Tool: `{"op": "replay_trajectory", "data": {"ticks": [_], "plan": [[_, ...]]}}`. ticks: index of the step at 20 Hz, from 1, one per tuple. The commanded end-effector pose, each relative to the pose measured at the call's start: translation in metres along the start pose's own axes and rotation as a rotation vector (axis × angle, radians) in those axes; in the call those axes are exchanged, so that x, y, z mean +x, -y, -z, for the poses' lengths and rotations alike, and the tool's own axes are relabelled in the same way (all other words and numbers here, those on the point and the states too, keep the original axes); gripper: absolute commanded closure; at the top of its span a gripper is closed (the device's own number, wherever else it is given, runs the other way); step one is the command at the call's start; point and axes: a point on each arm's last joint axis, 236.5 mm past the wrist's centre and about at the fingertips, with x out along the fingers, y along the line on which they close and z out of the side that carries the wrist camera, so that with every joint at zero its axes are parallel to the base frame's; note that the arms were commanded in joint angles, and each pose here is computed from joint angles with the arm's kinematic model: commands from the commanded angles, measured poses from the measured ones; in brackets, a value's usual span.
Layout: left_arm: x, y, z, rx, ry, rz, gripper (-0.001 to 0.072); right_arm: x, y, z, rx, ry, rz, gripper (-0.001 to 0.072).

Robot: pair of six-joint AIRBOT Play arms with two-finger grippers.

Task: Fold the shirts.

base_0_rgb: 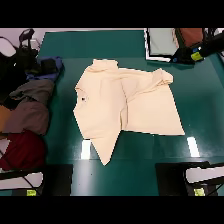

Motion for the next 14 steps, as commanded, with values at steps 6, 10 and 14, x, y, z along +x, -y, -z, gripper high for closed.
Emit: {"op": "replay_trajectory", "data": {"ticks": [6, 10, 14], "plan": [[0.023, 0.041, 0.233, -0.073, -0.328, 0.111, 0.0177, -0.010, -0.039, 0.084, 0.004, -0.042, -0.045, 0.0265], [0.031, 0.068, 0.289, -0.193, -0.412, 0.266, 0.0177, -0.022, -0.048, 0.093, -0.005, 0.020, -0.040, 0.0265], [0.040, 0.082, 0.298, -0.255, -0.395, 0.349, 0.0177, -0.034, -0.053, 0.095, -0.018, 0.055, -0.035, 0.0266]]}}
